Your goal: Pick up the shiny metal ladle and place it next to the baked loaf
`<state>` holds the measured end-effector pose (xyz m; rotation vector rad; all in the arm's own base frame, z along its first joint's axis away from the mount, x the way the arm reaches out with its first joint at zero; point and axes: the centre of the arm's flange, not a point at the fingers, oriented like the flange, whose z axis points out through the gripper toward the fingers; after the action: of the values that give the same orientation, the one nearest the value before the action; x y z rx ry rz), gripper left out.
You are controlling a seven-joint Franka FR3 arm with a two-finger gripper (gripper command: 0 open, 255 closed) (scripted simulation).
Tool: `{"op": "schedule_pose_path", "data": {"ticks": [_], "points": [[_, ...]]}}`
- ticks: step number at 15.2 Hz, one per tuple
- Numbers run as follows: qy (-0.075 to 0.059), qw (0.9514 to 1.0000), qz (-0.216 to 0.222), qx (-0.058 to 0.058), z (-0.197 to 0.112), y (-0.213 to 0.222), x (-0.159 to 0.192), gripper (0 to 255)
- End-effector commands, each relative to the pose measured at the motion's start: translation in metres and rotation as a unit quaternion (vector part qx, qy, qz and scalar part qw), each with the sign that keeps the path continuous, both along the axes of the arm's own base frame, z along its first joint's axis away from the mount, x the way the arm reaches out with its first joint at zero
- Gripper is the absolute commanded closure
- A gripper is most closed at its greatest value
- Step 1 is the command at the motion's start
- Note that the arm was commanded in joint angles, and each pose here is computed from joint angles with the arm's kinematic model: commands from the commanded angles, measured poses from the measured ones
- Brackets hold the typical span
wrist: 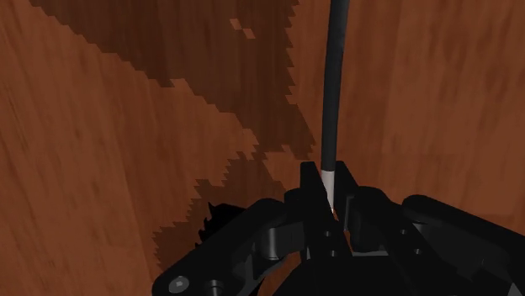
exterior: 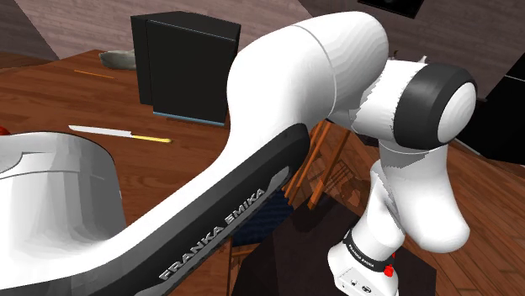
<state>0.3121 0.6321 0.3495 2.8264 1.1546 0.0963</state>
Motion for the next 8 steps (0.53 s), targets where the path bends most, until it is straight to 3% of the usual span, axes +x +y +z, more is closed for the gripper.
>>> {"op": "schedule_pose_path", "data": {"ticks": [1, 2, 7, 8], "points": [[0.000, 1.0000, 0.000, 0.000, 0.000, 0.000, 0.000, 255], [0.000, 1.0000, 0.000, 0.000, 0.000, 0.000, 0.000, 0], [0.000, 1.0000, 0.000, 0.000, 0.000, 0.000, 0.000, 0], [0.000, 1.0000, 0.000, 0.000, 0.013, 0.001, -0.001, 0]]}}
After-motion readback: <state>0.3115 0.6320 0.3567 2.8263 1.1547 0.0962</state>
